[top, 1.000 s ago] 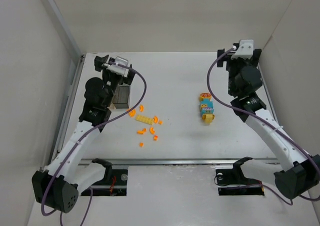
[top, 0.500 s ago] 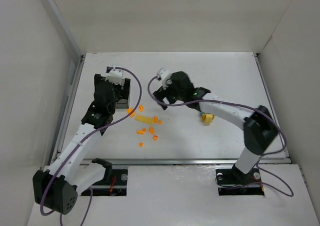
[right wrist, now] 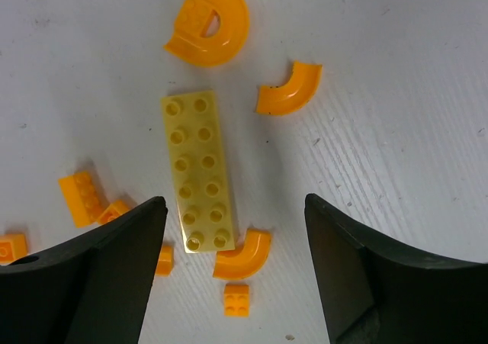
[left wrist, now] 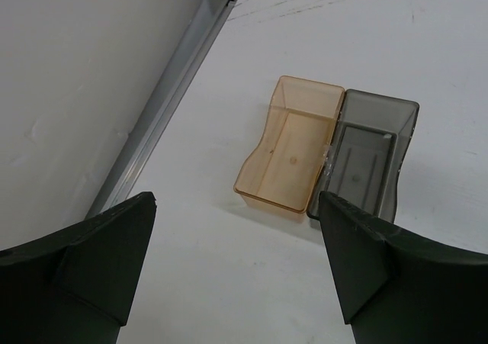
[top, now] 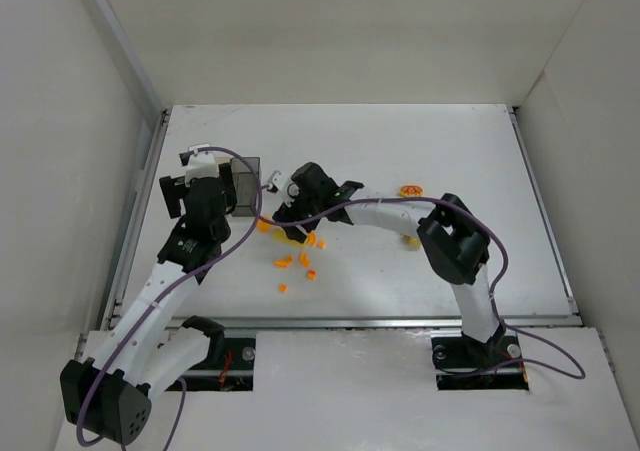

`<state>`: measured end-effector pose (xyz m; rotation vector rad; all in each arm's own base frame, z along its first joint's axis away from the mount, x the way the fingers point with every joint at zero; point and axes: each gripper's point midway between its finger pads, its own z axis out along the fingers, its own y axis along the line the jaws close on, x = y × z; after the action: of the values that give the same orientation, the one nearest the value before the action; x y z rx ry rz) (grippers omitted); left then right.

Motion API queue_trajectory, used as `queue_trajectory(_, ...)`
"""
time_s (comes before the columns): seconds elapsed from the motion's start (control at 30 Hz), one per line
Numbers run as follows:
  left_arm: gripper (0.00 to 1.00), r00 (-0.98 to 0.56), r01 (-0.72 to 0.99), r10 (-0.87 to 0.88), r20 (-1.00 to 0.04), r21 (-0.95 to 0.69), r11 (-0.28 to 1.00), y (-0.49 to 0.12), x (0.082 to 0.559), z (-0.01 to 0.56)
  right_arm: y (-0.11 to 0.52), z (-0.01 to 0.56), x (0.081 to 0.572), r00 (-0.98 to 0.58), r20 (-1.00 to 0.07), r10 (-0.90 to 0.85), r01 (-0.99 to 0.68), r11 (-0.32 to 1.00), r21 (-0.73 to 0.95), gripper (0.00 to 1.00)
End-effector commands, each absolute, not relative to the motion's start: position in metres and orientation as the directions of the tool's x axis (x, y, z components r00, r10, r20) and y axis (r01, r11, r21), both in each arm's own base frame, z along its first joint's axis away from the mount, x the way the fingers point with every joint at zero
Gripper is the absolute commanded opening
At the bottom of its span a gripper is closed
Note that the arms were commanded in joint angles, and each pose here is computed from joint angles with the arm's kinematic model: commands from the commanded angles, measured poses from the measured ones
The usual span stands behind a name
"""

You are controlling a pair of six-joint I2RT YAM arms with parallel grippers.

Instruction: Sort the legos into containers by color

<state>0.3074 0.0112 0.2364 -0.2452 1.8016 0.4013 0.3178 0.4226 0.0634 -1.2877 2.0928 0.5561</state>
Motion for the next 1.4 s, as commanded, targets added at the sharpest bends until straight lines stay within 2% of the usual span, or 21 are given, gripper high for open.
queue_trajectory(0.0,0.85,-0.226,-0.418,0.014,-0.974,0.11,0.902,0.017,0.303,0.244,0.435,0.076,0.318,-0.3,-0.711,-0.636,-0.908,0.42,0.007,0.78)
queue_trajectory(0.23,0.85,-0.214,-0.418,0.017,-0.977,0.107,0.902,0.017,0.304,0.247,0.441,0.056,0.292,-0.285,-0.679,-0.676,-0.925,0.381,0.009,0.75)
queue_trajectory(0.4,0.85,-0.22,-0.407,0.027,-0.975,0.117,0.906,0.016,0.305,0.244,0.435,0.04,0.293,-0.299,-0.652,-0.696,-0.918,0.397,-0.004,0.73)
queue_trajectory(0.77,0.85,-0.234,-0.371,0.038,-0.971,0.125,0.92,0.01,0.306,0.239,0.426,0.029,0.311,-0.335,-0.628,-0.703,-0.873,0.483,-0.074,0.55)
queue_trajectory(0.8,0.85,-0.234,-0.371,0.038,-0.971,0.125,0.92,0.01,0.306,0.239,0.425,0.024,0.311,-0.338,-0.621,-0.707,-0.873,0.482,-0.073,0.51)
queue_trajectory(0.83,0.85,-0.234,-0.371,0.038,-0.971,0.125,0.92,0.01,0.306,0.239,0.425,0.024,0.311,-0.338,-0.621,-0.707,-0.873,0.482,-0.073,0.39)
queue_trajectory(0.9,0.85,-0.235,-0.363,0.037,-0.971,0.123,0.924,0.009,0.307,0.239,0.426,0.022,0.309,-0.337,-0.623,-0.706,-0.877,0.477,-0.065,0.22)
queue_trajectory(0.93,0.85,-0.247,-0.35,0.049,-0.968,0.136,0.927,0.008,0.307,0.237,0.425,0.026,0.306,-0.336,-0.627,-0.703,-0.88,0.471,-0.057,0.09)
queue_trajectory(0.97,0.84,-0.247,-0.35,0.049,-0.968,0.136,0.927,0.008,0.307,0.237,0.426,0.034,0.306,-0.336,-0.644,-0.687,-0.876,0.48,-0.054,0.04)
queue_trajectory(1.0,0.82,-0.248,-0.328,0.048,-0.967,0.131,0.936,0.004,0.308,0.236,0.427,0.039,0.305,-0.33,-0.657,-0.678,-0.879,0.475,-0.049,0.0)
queue_trajectory(1.13,0.74,-0.246,-0.217,0.053,-0.968,0.108,0.97,-0.014,0.31,0.236,0.429,0.073,0.305,-0.309,-0.717,-0.625,-0.872,0.487,-0.049,0.0)
queue_trajectory(1.2,0.71,-0.229,-0.155,0.045,-0.972,0.082,0.985,-0.026,0.311,0.242,0.417,0.098,0.316,-0.328,-0.761,-0.559,-0.843,0.537,-0.031,0.0)
queue_trajectory(1.3,0.7,-0.191,0.037,0.051,-0.98,0.045,0.998,-0.057,0.309,0.26,0.395,0.135,0.329,-0.318,-0.823,-0.471,-0.809,0.588,-0.025,0.0)
queue_trajectory(1.37,0.72,-0.168,0.238,0.071,-0.983,0.029,0.971,-0.091,0.303,0.269,0.387,0.153,0.33,-0.286,-0.843,-0.456,-0.796,0.603,-0.056,0.0)
